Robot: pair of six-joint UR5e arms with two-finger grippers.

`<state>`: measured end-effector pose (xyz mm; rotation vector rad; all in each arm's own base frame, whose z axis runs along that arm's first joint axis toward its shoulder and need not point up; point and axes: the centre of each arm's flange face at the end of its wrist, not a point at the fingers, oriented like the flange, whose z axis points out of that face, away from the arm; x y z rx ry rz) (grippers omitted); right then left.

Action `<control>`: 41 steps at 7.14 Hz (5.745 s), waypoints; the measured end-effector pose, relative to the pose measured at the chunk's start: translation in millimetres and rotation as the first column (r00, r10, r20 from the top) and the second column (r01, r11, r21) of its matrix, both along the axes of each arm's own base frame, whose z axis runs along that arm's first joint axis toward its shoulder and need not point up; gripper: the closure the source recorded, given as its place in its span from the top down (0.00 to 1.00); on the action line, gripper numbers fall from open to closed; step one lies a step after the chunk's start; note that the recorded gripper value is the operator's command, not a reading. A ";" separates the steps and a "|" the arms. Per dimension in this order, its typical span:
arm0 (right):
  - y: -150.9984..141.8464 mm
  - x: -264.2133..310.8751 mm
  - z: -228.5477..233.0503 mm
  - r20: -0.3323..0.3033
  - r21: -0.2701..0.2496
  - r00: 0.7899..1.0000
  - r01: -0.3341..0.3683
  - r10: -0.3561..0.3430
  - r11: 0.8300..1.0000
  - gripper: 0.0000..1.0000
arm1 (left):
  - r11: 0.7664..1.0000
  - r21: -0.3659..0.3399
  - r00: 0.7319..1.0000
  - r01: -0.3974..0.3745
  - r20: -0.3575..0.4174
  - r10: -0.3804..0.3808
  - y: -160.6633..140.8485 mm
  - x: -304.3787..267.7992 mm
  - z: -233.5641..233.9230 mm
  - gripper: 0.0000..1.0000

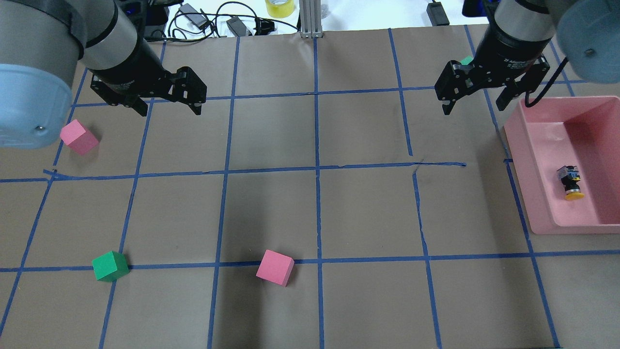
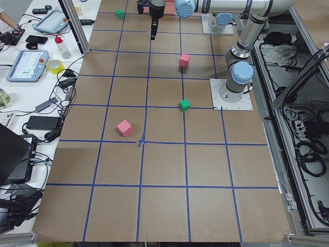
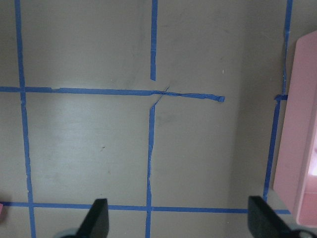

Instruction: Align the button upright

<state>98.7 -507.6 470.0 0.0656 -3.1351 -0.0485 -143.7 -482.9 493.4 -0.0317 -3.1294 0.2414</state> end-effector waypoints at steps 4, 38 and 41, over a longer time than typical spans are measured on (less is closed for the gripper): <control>0.3 -2.0 -3.4 -0.001 0.013 1.000 -0.008 0.008 1.000 1.00 | 1.000 -0.003 1.000 -0.001 -0.001 0.001 -0.5 0.6 0.9 1.00; 5.3 -330.2 -277.4 0.001 0.077 0.985 0.173 -0.174 0.982 1.00 | 1.000 -0.003 1.000 0.000 0.000 0.000 -1.3 1.4 0.4 1.00; 7.9 -328.8 -287.4 0.005 0.097 0.984 0.174 -0.176 0.980 0.24 | 1.000 -0.003 1.000 0.000 0.001 0.000 -1.3 1.4 0.4 1.00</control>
